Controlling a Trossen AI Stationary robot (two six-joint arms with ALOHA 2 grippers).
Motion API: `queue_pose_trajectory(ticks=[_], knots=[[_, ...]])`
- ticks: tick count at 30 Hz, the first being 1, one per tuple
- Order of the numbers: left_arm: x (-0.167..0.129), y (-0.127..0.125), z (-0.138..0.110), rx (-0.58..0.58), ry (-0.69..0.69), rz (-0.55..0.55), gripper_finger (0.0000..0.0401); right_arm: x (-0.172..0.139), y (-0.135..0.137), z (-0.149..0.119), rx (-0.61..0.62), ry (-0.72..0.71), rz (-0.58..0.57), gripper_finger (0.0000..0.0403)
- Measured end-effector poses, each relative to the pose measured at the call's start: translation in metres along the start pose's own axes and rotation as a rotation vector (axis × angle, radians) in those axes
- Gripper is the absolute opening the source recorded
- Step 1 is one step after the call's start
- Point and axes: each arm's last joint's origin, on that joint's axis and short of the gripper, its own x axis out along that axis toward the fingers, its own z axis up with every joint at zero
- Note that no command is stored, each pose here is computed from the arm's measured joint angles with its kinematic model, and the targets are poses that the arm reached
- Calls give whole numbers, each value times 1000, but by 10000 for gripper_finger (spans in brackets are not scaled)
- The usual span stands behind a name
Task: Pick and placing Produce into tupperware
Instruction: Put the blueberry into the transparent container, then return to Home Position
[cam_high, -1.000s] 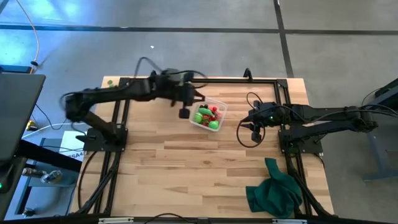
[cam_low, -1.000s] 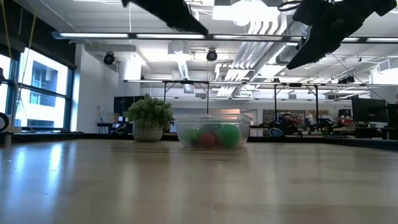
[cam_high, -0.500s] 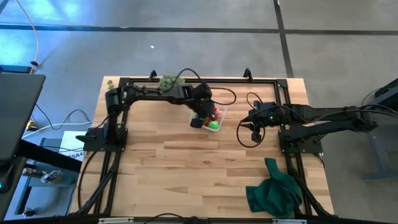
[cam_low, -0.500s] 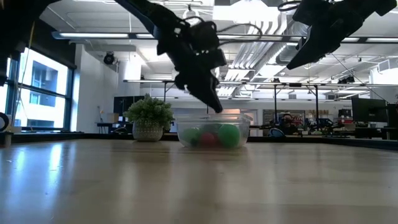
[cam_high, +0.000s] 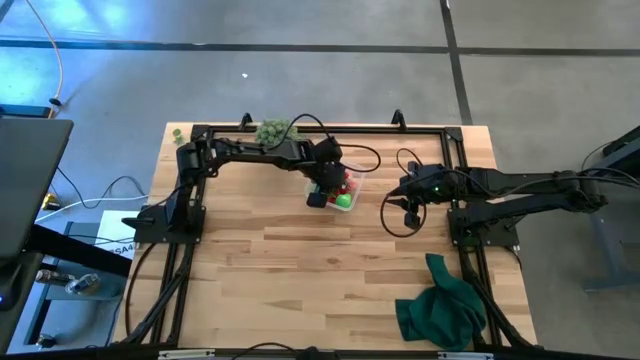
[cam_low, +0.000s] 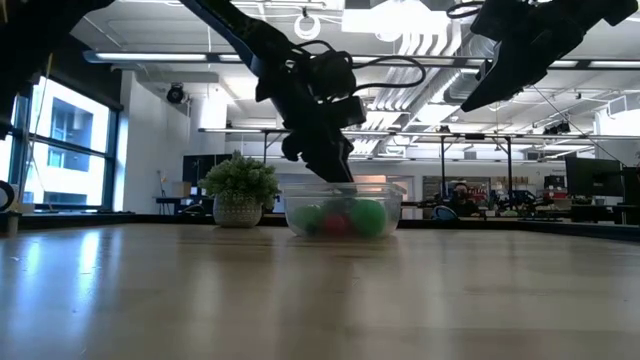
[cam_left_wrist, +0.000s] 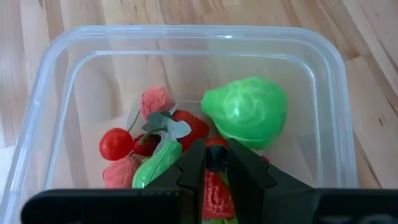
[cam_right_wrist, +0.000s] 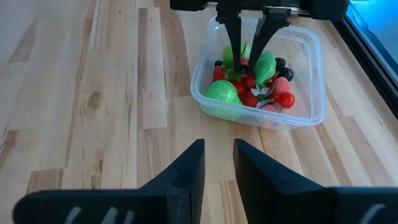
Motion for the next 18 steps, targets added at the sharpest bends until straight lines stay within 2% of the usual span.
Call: queue_pose_trajectory(ticks=[5,13,18], knots=[[0,0,0,5,-3,-5,55,0,0,0,0,0,2,75],[0,0,0,1,-4,-5,132,0,0,0,-1,0,4,75],[-2,-2,0,-36,-12,-33,157,0,0,0,-1,0,4,75]])
